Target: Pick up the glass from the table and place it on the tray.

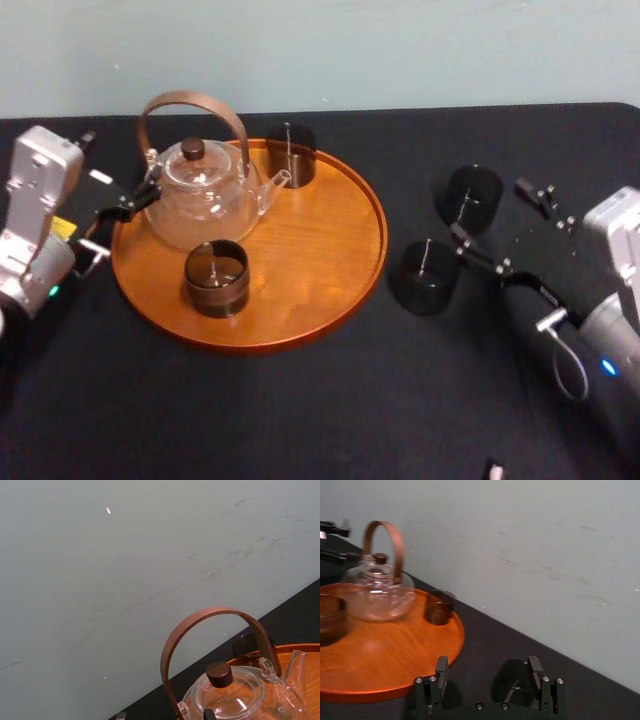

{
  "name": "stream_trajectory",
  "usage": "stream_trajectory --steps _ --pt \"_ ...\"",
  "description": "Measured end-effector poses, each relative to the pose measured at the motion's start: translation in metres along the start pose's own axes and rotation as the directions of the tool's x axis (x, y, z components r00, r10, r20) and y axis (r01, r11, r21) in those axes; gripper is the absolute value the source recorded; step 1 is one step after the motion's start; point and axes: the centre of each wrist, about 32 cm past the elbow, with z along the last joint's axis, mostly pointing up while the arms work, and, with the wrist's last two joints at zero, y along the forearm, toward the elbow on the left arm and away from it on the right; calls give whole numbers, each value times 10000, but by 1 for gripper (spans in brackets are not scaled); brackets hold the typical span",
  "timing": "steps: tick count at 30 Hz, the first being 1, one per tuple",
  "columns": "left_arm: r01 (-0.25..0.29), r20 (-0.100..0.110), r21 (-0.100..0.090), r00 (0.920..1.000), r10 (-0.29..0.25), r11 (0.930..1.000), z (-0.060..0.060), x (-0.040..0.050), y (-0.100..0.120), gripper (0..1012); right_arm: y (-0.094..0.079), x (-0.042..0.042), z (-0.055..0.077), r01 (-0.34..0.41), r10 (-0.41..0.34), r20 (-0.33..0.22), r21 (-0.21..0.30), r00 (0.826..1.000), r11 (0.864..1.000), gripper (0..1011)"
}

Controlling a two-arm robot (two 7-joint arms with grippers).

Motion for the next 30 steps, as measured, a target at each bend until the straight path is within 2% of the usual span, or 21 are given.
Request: stream_trajectory --steps 1,4,8,10,18,30 --pt "1 0 0 10000 -1 10000 0 0 0 1001 -42 -51 18 -106 106 -39 -5 9999 9999 1002" --pt "0 0 0 10000 0 10000 0 0 0 1001 -114 -131 29 -253 252 -116 -58 9996 9997 1002" --pt "0 1 0 10000 0 10000 0 0 0 1001 -174 -188 12 -406 401 -297 -165 9988 9990 1002" --pt "1 0 0 10000 -1 10000 0 0 0 1001 -188 -211 -11 -549 535 -568 -240 9970 9982 1002" --pt "0 0 0 10000 0 10000 0 0 0 1001 -175 -243 -119 -719 646 -1185 -590 9908 9957 1002" --pt "-1 1 0 10000 1 10000 0 0 0 1001 -129 -251 -244 -955 799 -1703 -859 9822 9917 1002"
